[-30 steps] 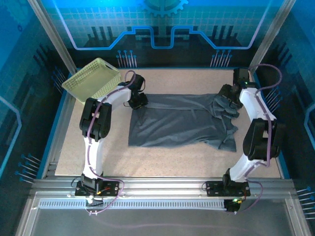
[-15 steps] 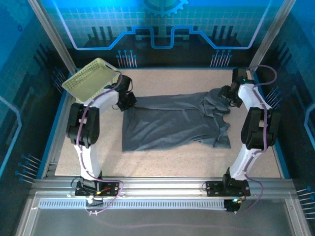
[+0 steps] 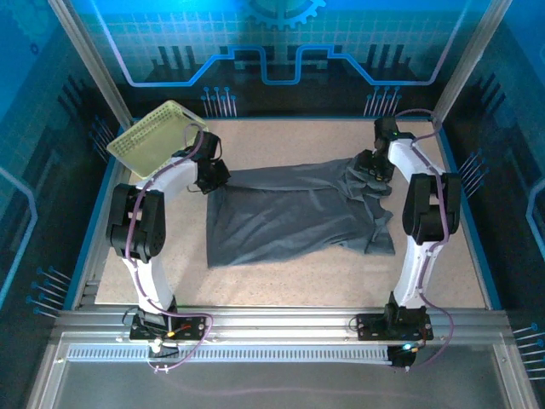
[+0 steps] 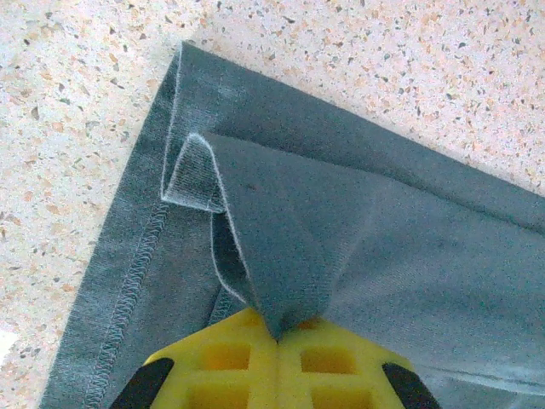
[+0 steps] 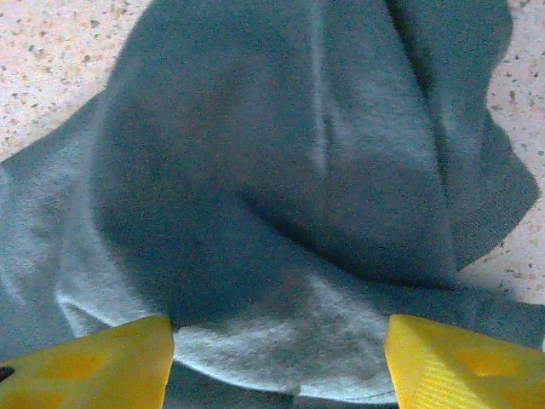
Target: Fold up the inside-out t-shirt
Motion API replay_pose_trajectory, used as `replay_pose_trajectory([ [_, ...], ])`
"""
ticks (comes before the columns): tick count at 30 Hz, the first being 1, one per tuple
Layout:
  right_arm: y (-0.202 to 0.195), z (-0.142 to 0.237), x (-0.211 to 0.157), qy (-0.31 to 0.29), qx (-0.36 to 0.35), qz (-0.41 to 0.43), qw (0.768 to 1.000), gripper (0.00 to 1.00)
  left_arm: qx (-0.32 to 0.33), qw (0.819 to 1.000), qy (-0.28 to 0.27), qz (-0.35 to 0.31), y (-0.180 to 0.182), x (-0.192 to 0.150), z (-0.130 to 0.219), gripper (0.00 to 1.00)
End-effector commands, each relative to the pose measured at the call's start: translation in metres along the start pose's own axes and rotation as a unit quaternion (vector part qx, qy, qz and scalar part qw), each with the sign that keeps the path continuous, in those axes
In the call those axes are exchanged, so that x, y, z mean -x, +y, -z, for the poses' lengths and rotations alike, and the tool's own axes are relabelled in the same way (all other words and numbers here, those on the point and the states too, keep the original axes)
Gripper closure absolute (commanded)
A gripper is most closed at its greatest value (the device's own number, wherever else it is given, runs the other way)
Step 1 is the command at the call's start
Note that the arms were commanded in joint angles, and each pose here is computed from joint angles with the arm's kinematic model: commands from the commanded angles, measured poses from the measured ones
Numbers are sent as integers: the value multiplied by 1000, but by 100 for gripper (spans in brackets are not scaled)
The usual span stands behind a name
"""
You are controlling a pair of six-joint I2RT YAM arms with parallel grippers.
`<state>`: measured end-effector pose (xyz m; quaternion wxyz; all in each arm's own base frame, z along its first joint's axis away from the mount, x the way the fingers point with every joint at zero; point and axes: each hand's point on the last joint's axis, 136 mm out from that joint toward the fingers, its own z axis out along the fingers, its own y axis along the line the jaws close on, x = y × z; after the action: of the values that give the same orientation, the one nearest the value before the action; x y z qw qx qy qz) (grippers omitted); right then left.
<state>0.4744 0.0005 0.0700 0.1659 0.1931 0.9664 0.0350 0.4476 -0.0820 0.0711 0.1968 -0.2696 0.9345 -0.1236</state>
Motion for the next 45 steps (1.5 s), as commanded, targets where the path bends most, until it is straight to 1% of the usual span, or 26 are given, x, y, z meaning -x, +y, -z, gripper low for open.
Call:
replay_pose_trajectory([
  [1, -11, -3, -5, 23, -32, 3, 999, 34, 2, 1000, -11, -10, 3, 5, 8, 100],
  [4, -25, 4, -8, 14, -59, -5, 998, 32, 4, 1000, -12, -10, 4, 7, 10, 100],
  [7, -33, 10, -10, 5, -43, -18, 999, 32, 6, 1000, -12, -11, 4, 7, 10, 100],
  [10, -40, 2, -16, 21, -35, -27, 999, 32, 6, 1000, -11, -10, 5, 7, 10, 100],
  [15, -44, -10, -20, 39, -35, -30, 998, 36, 3, 1000, -12, -9, 3, 9, 11, 100],
  [18, -48, -10, -18, 36, -49, -29, 998, 36, 3, 1000, -12, -10, 3, 9, 11, 100],
  [21, -58, -9, -17, 33, -77, -27, 996, 33, 1, 1000, -11, -10, 2, 9, 12, 100],
  [23, -62, -10, -16, 35, -87, -25, 995, 33, 1, 1000, -11, -9, 2, 9, 12, 100],
  [27, -65, -18, -17, 45, -69, -34, 996, 36, 0, 1000, -11, -10, 2, 9, 12, 100],
  [29, -63, -23, -16, 52, -53, -38, 997, 40, 1, 1000, -11, -9, 2, 10, 12, 100],
  [32, -62, -27, -15, 60, -46, -35, 997, 50, 1, 1000, -11, -10, 2, 10, 12, 100],
  [35, -62, -24, -12, 50, -46, -32, 997, 63, 3, 1000, -11, -11, 2, 10, 13, 100],
  [36, -63, -21, -10, 47, -50, -31, 997, 69, 3, 1000, -12, -11, 2, 11, 14, 100],
  [39, -67, -9, -6, 33, -63, -31, 997, 84, 4, 1000, -17, -13, 2, 13, 17, 100],
  [41, -68, 4, -2, 17, -70, -31, 997, 88, 1, 1000, -20, -14, 1, 14, 20, 100],
  [45, -68, 35, 6, -19, -75, -28, 997, 100, 0, 999, -30, -17, 0, 18, 28, 100],
])
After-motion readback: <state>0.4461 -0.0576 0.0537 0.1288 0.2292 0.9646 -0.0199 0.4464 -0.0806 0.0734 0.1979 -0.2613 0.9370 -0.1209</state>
